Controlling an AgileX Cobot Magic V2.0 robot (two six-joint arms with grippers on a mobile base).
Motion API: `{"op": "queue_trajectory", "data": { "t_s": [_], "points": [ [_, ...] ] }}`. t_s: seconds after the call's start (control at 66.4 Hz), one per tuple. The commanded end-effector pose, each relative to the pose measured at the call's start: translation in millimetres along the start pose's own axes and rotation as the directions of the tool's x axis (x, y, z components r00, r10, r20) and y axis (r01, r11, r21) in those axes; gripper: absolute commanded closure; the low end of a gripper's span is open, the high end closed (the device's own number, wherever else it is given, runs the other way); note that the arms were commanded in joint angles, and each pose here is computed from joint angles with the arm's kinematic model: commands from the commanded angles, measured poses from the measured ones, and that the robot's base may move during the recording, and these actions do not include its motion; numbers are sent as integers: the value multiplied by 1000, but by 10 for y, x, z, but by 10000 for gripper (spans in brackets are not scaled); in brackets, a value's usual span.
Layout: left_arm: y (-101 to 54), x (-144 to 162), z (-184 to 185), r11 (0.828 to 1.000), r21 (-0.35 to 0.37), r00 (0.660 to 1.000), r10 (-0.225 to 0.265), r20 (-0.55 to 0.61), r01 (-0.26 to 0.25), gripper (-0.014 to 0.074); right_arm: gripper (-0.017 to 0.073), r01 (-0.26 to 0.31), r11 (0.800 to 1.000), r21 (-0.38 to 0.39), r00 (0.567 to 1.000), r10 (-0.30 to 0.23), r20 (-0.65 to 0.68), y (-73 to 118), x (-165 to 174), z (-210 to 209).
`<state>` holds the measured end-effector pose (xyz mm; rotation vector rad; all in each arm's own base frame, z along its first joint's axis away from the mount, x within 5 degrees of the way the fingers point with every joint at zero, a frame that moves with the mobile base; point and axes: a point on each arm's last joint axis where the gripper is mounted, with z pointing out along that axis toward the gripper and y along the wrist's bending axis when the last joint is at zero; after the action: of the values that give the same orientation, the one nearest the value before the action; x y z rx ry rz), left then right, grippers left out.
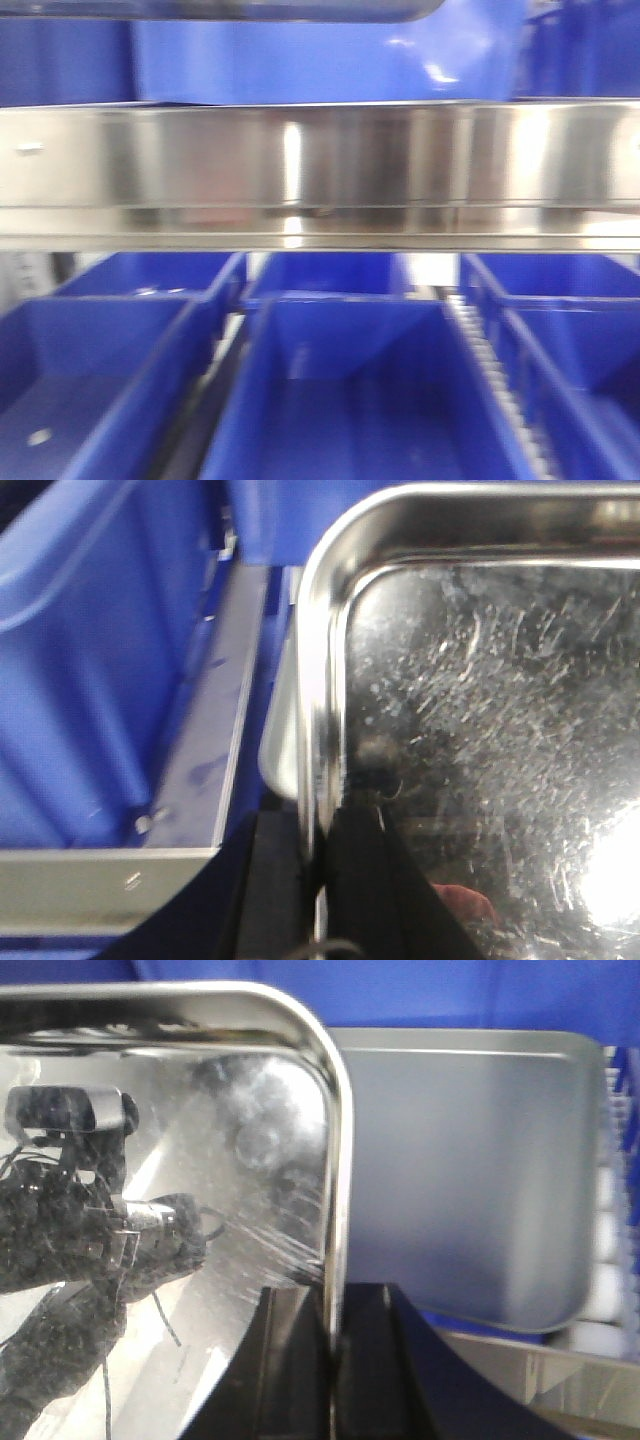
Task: Stack silver trays without gaps
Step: 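Align the held tray above the silver tray on the shelf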
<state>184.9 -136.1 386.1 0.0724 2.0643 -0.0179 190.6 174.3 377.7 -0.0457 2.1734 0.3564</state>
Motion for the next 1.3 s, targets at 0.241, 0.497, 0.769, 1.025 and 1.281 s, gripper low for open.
{"op": "queue_trajectory", "data": {
  "t_s": [0.241, 0.497, 0.769, 1.025, 1.281],
  "points": [
    [-128, -46, -30, 994, 110, 999, 14, 52, -20, 608, 581, 56, 897, -439, 979, 39, 203, 429, -184, -155],
    [-128, -46, -30, 994, 110, 999, 14, 52, -20, 608, 581, 56, 897, -439, 979, 39, 203, 429, -184, -155],
    [-128, -46, -30, 994, 110, 999, 14, 52, -20, 608, 581, 56, 897, -439, 979, 39, 203, 429, -184, -155],
    [-128, -46, -30, 994, 110, 999, 14, 52, -20, 608, 581, 72, 861, -504, 971, 55, 232, 488, -211, -194],
    [-127, -48, -30, 994, 109, 998, 15, 54, -21, 608, 581, 90, 819, -566, 962, 74, 262, 545, -237, -239]
  ]
}}
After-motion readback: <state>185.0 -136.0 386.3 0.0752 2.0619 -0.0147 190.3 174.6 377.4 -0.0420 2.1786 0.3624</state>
